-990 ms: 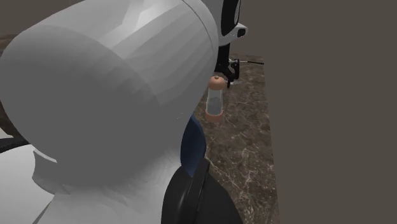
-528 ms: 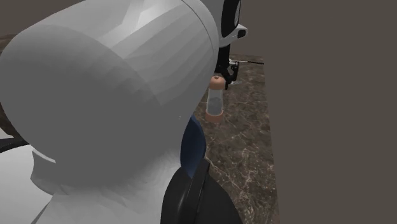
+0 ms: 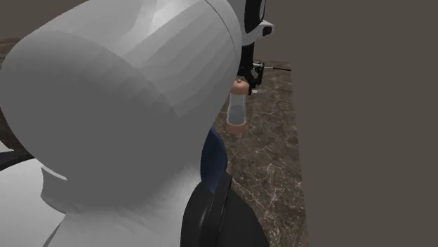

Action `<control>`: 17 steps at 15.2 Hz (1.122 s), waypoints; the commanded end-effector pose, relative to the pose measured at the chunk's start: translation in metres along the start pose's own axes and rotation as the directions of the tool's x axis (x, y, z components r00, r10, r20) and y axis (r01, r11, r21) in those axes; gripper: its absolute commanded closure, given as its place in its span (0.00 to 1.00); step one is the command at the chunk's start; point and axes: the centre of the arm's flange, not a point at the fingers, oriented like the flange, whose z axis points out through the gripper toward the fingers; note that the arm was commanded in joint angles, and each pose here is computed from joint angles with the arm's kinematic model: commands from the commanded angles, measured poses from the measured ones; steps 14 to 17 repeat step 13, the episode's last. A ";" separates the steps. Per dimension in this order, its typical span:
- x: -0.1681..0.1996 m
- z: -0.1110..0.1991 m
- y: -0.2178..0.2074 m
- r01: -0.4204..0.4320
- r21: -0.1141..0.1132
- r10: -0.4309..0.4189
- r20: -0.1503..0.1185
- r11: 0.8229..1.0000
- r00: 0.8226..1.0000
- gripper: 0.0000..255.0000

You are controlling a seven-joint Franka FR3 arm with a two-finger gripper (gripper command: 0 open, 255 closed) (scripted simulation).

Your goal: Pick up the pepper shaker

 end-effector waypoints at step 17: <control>0.010 -0.063 0.001 0.000 0.000 0.000 0.000 1.000 1.000 1.00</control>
